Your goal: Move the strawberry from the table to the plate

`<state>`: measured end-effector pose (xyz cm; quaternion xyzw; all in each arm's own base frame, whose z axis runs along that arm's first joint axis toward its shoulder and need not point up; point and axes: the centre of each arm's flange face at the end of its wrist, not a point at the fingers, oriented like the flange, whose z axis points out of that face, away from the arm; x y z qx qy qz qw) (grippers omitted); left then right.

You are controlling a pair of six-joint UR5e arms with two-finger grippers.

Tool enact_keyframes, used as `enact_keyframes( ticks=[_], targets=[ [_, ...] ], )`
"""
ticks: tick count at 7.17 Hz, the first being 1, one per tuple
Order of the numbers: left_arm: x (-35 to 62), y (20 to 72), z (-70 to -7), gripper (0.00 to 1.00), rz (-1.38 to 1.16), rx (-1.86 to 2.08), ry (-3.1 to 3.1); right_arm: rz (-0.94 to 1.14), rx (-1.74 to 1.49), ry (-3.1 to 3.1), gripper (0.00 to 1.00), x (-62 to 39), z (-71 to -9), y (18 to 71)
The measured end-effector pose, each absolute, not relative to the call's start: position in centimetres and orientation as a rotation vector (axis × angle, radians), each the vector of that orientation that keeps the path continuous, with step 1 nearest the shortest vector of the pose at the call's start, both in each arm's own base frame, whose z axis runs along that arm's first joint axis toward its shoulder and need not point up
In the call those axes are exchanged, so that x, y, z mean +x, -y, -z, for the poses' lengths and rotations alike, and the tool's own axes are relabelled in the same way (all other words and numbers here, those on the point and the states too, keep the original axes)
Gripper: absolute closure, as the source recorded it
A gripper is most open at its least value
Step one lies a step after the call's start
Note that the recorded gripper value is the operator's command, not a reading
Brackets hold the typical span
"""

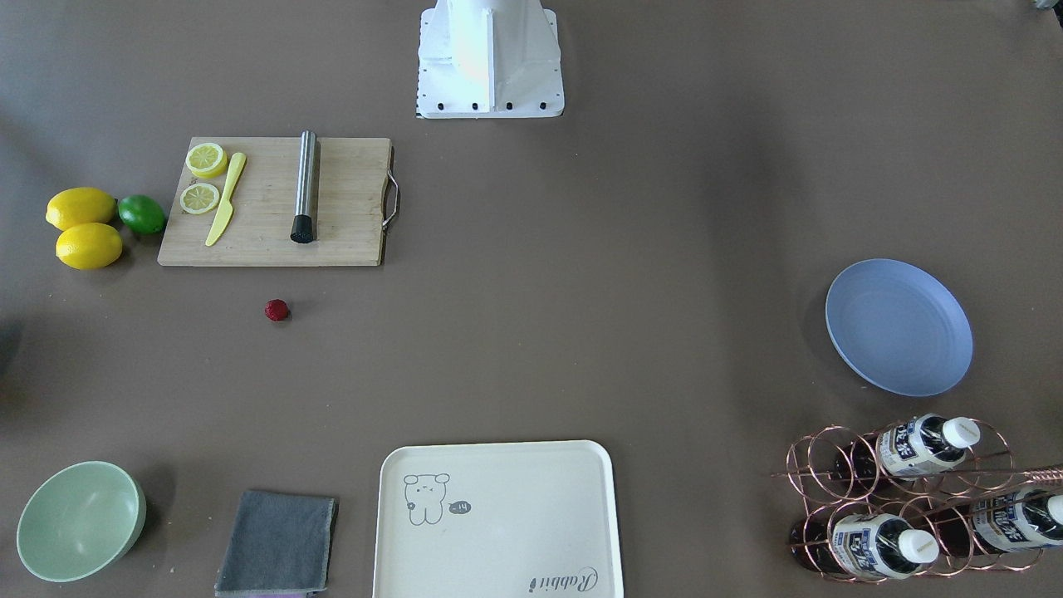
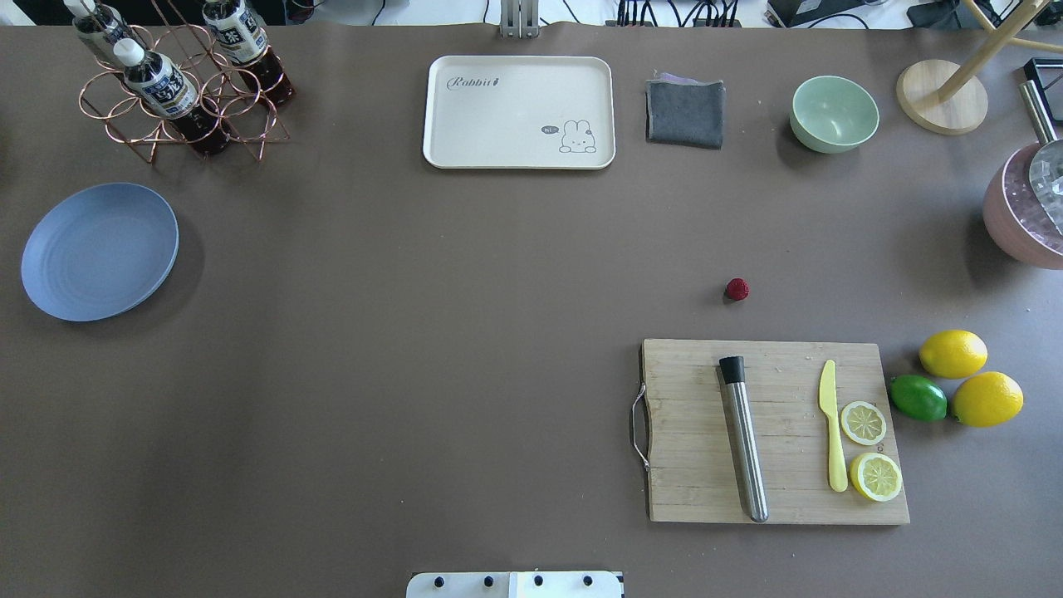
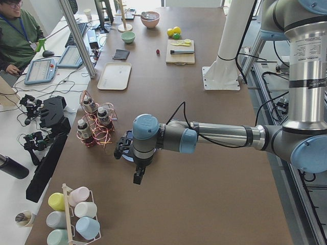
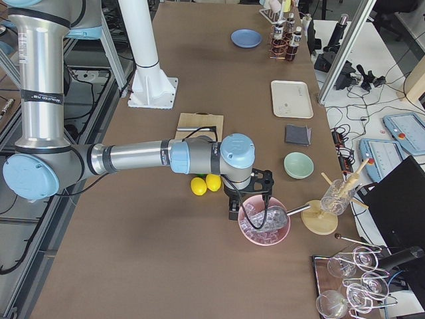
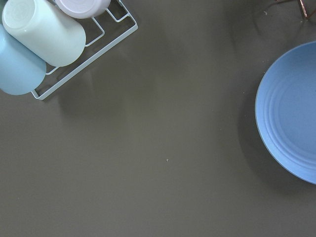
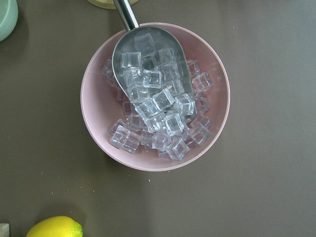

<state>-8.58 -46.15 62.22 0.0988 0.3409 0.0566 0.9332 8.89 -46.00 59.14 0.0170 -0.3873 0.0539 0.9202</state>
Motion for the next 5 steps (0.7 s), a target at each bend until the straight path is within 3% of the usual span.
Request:
enact_keyframes(
  ticks=[5],
  targets=[
    [-8.44,46.19,-62.06,0.02,-0.12,0.204,-0.698,-0.109,0.04,0.796,0.0,8.89,-58.9,46.03]
  ],
)
